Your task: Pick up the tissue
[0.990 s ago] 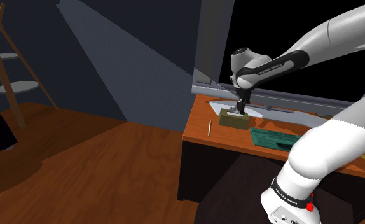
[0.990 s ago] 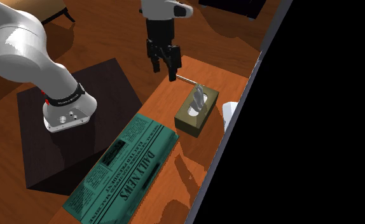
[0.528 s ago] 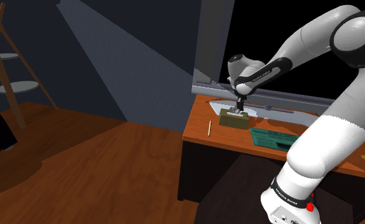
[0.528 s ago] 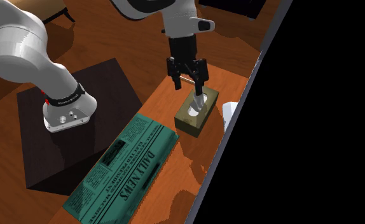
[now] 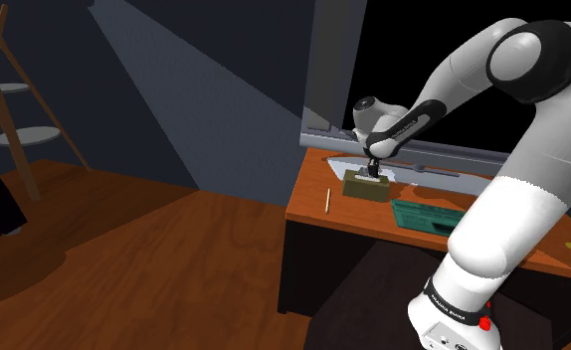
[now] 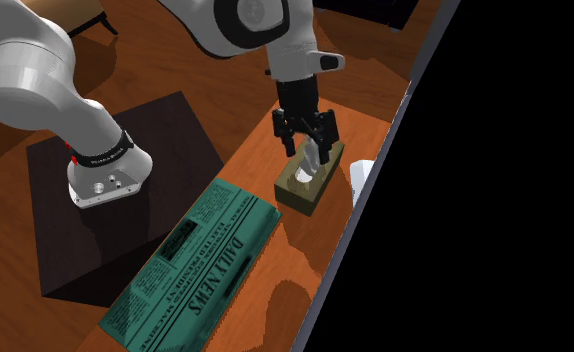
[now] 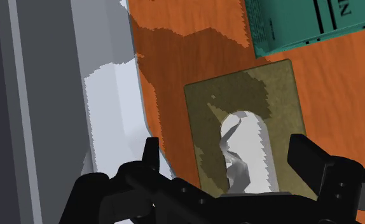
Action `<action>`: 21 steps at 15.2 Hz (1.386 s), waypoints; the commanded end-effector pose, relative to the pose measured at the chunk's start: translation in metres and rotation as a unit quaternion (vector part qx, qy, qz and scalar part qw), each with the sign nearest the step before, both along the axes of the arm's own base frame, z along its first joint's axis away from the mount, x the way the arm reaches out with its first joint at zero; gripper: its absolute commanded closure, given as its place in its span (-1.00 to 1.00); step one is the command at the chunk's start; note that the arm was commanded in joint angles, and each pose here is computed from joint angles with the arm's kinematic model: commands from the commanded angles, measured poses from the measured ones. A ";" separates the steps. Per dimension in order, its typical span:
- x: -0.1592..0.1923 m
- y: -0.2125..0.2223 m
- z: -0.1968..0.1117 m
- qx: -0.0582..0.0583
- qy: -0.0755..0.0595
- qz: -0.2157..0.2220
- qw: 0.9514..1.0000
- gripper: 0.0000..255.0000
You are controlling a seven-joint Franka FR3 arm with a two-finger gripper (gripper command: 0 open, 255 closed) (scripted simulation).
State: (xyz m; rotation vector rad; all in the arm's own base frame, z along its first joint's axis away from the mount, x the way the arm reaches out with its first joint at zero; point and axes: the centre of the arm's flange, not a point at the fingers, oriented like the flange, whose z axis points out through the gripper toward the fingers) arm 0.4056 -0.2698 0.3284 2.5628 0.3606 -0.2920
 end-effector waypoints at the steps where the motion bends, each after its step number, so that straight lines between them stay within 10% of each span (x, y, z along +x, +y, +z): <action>1: -0.001 -0.001 -0.014 0.000 0.000 0.000 1.000 -1.00; 3: -0.001 -0.001 -0.014 0.000 0.000 0.000 1.000 -1.00; 4: -0.001 -0.002 -0.013 0.000 0.000 0.000 1.000 1.00; 21: -0.001 -0.001 0.028 0.000 0.000 0.000 1.000 1.00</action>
